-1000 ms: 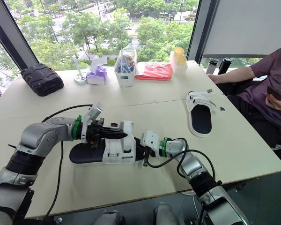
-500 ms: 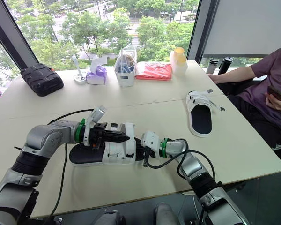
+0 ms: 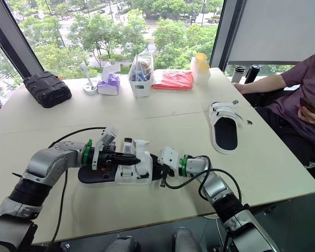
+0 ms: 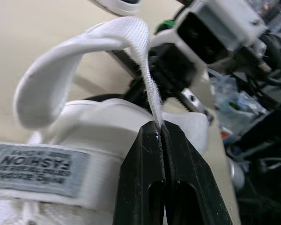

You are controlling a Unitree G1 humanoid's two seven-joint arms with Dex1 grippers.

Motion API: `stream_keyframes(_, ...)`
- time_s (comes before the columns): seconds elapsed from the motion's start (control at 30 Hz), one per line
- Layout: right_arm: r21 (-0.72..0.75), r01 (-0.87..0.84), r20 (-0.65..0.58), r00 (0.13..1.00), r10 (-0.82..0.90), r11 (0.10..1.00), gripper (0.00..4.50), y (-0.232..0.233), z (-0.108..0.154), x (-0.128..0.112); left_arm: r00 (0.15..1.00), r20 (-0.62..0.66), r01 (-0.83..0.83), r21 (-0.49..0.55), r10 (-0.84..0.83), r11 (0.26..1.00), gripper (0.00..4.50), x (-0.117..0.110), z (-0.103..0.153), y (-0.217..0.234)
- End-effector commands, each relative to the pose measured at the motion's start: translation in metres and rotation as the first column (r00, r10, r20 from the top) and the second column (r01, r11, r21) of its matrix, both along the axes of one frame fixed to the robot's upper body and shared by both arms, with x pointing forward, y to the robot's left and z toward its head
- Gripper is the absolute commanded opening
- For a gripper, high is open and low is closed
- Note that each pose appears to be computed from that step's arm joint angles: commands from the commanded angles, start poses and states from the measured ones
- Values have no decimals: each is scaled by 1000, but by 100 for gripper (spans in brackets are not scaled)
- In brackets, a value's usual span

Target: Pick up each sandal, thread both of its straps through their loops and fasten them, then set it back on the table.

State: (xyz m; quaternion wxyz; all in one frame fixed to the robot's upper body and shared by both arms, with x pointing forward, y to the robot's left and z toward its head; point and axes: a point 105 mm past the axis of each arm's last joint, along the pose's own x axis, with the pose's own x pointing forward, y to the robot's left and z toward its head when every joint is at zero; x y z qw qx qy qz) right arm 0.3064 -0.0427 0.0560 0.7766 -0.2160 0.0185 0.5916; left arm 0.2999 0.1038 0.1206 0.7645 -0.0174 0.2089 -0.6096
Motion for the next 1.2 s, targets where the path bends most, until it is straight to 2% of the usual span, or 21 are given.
stream_keyframes(0.03,-226,65,-193,975,-110,972,0,-27,-73,-16,997,58,-46,7,45,999,3,11,9,3)
stream_keyframes(0.23,-227,63,-198,974,-109,972,0,-27,-73,-16,994,86,-60,-62,66,996,3,18,22,-3)
stream_keyframes(0.33,-229,67,-198,974,-114,971,0,-28,-73,-16,996,73,-41,-84,47,996,86,14,24,-3)
stream_keyframes(0.47,-229,73,-198,973,-120,971,0,-29,-73,-15,998,63,-25,-109,32,994,262,10,27,-5)
stream_keyframes(0.63,-230,77,-197,973,-123,970,0,-30,-73,-15,998,66,-15,-123,24,992,262,9,28,-10)
stream_keyframes(0.73,-230,80,-197,972,-126,970,0,-31,-73,-14,998,52,40,-143,-33,989,262,-4,30,-15)
stream_keyframes(0.83,-229,81,-197,972,-128,970,0,-30,-73,-14,999,40,40,-119,-35,992,262,-10,22,-15)
stream_keyframes(1.13,-227,86,-195,972,-131,970,0,-29,-73,-13,998,39,-47,-124,52,991,262,1,13,-30)
stream_keyframes(1.2,-227,85,-195,972,-131,970,0,-29,-73,-13,997,44,-52,-129,58,990,214,2,14,-34)
